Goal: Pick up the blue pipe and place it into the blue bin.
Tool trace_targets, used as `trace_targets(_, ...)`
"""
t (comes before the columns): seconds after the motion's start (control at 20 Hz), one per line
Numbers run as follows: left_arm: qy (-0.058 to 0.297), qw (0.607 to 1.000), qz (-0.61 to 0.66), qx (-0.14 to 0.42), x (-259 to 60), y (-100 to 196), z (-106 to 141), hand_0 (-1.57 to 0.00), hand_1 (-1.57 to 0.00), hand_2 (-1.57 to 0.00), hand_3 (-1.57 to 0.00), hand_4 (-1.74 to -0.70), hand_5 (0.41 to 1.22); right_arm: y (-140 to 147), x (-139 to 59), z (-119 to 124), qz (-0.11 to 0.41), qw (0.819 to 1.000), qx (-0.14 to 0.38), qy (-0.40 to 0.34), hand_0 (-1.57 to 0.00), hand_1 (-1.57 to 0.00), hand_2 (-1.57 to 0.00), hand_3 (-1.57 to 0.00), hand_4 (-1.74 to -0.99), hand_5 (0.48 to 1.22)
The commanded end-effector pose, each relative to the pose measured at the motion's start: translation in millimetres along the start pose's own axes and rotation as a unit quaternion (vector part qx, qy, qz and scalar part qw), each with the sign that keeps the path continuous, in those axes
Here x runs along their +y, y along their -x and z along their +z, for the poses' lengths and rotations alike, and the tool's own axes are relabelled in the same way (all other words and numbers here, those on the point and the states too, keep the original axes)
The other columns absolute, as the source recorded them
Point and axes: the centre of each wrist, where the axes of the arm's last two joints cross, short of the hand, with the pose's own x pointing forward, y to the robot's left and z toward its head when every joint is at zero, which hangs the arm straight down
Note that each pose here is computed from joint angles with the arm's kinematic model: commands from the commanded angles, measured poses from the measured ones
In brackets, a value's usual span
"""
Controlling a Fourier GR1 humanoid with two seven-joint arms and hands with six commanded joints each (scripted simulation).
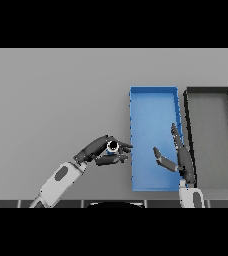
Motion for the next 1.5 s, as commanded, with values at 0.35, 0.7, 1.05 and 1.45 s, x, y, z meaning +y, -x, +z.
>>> trace_targets(0.35, 0.003, 1.000, -0.002, 0.006, -2, 2, 1, -1.57, -1.57, -1.57, -1.44, -1.73, 1.221, -75, -23.4, -21, -0.064, 0.982, -0.074, -0.159, 0.00, 0.00, 0.00, 0.00, -1.250, 0.532)
trace_targets(0.7, 0.001, 1.000, -0.006, 0.013, 4, 3, 0, -1.57, -1.57, -1.57, -1.44, -1.73, 1.221, -137, -3.7, -47, -0.014, 0.945, -0.108, -0.307, 0.00, 0.00, 0.00, 0.00, -1.297, 0.522)
trace_targets(1.05, 0.008, 1.000, 0.002, 0.008, 4, 5, -5, -1.57, -1.57, -1.57, -1.44, -1.73, 1.221, -167, 27.4, -73, 0.019, 0.904, -0.138, -0.404, 0.00, 0.00, 0.00, 0.00, -1.282, 0.530)
trace_targets(1.45, 0.022, 1.000, 0.015, 0.005, 7, 11, -4, -1.57, -1.57, -1.57, -1.51, -1.73, 1.221, -175, 68.3, -100, 0.029, 0.883, -0.121, -0.452, 0.00, 0.00, 0.00, 0.00, -1.222, 0.512)
